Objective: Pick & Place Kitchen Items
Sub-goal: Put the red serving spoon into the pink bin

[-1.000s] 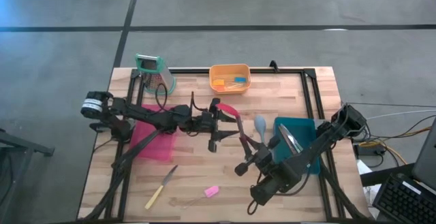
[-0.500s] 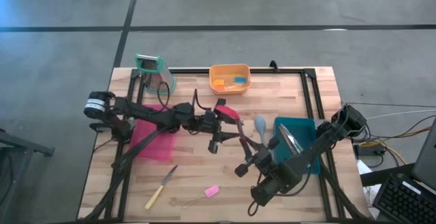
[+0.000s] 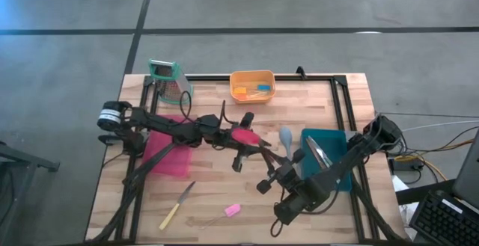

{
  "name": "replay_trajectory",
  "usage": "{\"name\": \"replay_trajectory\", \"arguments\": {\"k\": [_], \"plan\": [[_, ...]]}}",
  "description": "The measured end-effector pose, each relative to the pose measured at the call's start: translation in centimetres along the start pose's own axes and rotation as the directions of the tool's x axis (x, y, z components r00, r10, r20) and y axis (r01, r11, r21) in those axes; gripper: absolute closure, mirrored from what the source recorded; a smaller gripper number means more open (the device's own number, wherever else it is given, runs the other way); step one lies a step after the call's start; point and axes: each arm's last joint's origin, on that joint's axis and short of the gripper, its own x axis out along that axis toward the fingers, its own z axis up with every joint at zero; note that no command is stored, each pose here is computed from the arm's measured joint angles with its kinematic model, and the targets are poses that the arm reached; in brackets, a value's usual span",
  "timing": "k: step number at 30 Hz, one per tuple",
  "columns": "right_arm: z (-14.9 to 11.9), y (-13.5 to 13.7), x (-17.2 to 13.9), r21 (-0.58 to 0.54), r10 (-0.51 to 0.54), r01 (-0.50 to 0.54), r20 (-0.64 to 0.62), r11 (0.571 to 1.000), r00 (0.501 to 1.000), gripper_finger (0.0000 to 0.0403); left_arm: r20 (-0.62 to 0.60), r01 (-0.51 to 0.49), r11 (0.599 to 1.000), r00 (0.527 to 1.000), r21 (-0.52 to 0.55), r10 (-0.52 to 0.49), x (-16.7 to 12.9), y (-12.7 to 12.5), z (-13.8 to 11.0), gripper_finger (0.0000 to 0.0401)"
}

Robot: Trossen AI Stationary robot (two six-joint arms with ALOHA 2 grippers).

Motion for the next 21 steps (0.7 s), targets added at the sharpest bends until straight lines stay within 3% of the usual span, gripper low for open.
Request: {"name": "replay_trajectory", "arguments": {"k": [12, 21], "plan": [[0.0, 0.2, 0.0, -0.034, 0.037, -0.038, -0.052, 0.999, 0.998, 0.036, -0.073, 0.011, 0.999, 0.997, 0.035, -0.008, -0.7, 0.0, 0.7, 0.0349], [0.5, 0.8, 0.1, -0.03, 0.135, -0.142, -0.16, 0.989, 0.978, 0.036, -0.169, 0.018, 0.998, 0.986, 0.053, -0.009, -1.9, -0.3, 2.0, 0.0349]]}}
